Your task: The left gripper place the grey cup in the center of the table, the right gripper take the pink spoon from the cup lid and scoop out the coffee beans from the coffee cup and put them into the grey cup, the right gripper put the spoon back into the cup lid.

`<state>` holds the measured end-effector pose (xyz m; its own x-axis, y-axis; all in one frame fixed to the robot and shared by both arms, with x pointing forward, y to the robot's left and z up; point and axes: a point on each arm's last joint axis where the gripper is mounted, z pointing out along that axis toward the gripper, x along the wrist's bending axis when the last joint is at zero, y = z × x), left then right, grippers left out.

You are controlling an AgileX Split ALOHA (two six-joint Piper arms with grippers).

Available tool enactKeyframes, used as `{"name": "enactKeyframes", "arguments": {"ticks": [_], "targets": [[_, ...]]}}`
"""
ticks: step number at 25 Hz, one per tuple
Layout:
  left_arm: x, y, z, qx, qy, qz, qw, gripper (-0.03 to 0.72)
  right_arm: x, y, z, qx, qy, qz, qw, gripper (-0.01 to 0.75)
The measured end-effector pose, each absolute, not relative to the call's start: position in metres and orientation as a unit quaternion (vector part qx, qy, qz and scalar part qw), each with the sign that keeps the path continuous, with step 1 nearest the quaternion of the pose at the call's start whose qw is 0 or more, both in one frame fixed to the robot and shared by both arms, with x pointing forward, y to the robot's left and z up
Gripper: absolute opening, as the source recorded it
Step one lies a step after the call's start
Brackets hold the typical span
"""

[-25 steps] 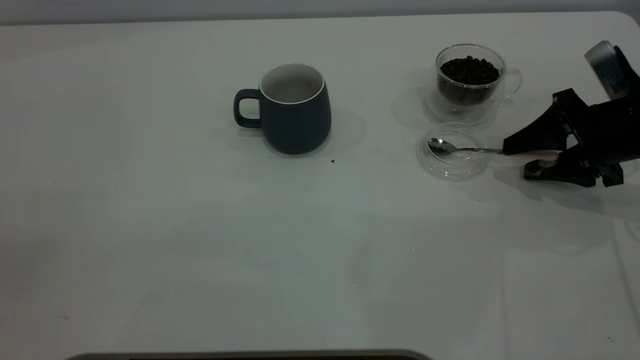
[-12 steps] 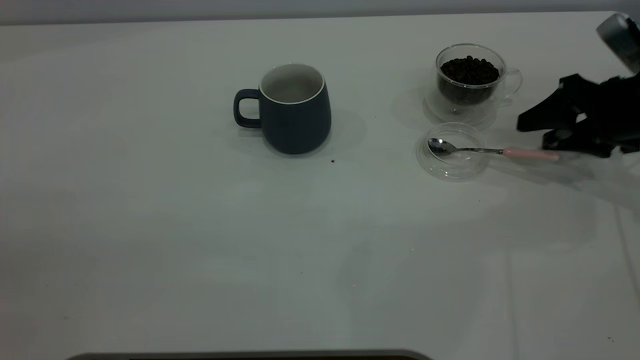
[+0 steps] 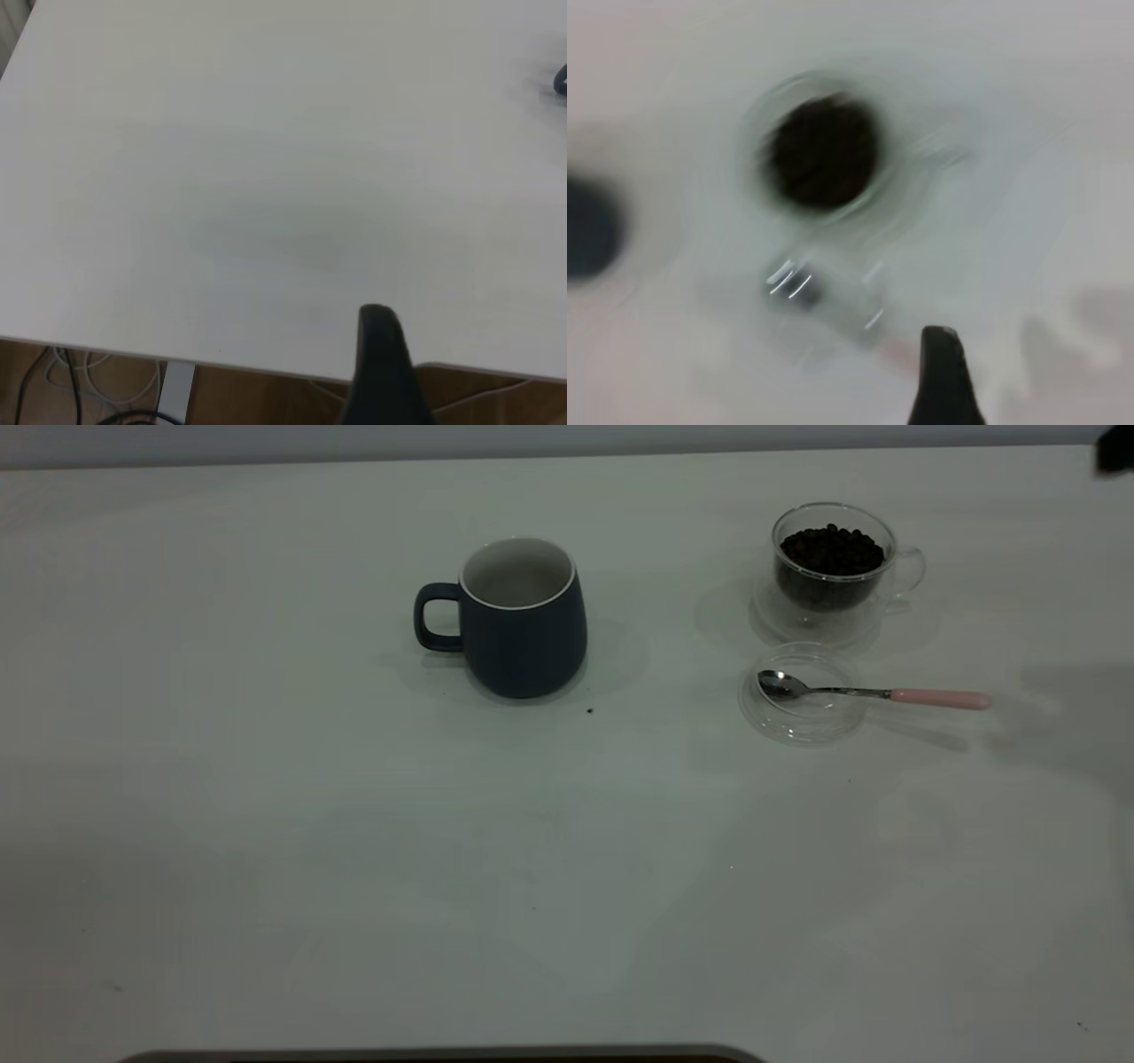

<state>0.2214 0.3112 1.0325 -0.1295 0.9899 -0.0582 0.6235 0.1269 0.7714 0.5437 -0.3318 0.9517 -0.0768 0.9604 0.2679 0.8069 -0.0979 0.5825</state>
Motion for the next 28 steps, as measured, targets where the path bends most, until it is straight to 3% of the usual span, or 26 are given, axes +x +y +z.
{"name": "enactKeyframes", "arguments": {"ticks": [5, 12, 17, 21, 28], "targets": [[0.221, 0.311, 1.032, 0.587, 0.687, 0.304, 0.302, 0.569, 0.469, -0.317, 1.012, 0.670, 0.701, 0.239, 0.046, 0.576], [0.221, 0.311, 1.032, 0.587, 0.687, 0.304, 0.302, 0.569, 0.378, -0.313, 1.062, 0.704, 0.682, 0.171, 0.101, 0.576], [0.221, 0.311, 1.032, 0.587, 0.687, 0.304, 0.302, 0.569, 0.326, -0.304, 1.041, 0.709, 0.671, 0.176, 0.126, 0.576], [0.221, 0.311, 1.032, 0.587, 0.687, 0.304, 0.302, 0.569, 0.311, -0.304, 1.022, 0.713, 0.660, 0.177, 0.156, 0.576], [0.221, 0.311, 1.032, 0.587, 0.687, 0.304, 0.302, 0.569, 0.292, -0.293, 1.031, 0.653, 0.691, 0.236, 0.199, 0.576]]}}
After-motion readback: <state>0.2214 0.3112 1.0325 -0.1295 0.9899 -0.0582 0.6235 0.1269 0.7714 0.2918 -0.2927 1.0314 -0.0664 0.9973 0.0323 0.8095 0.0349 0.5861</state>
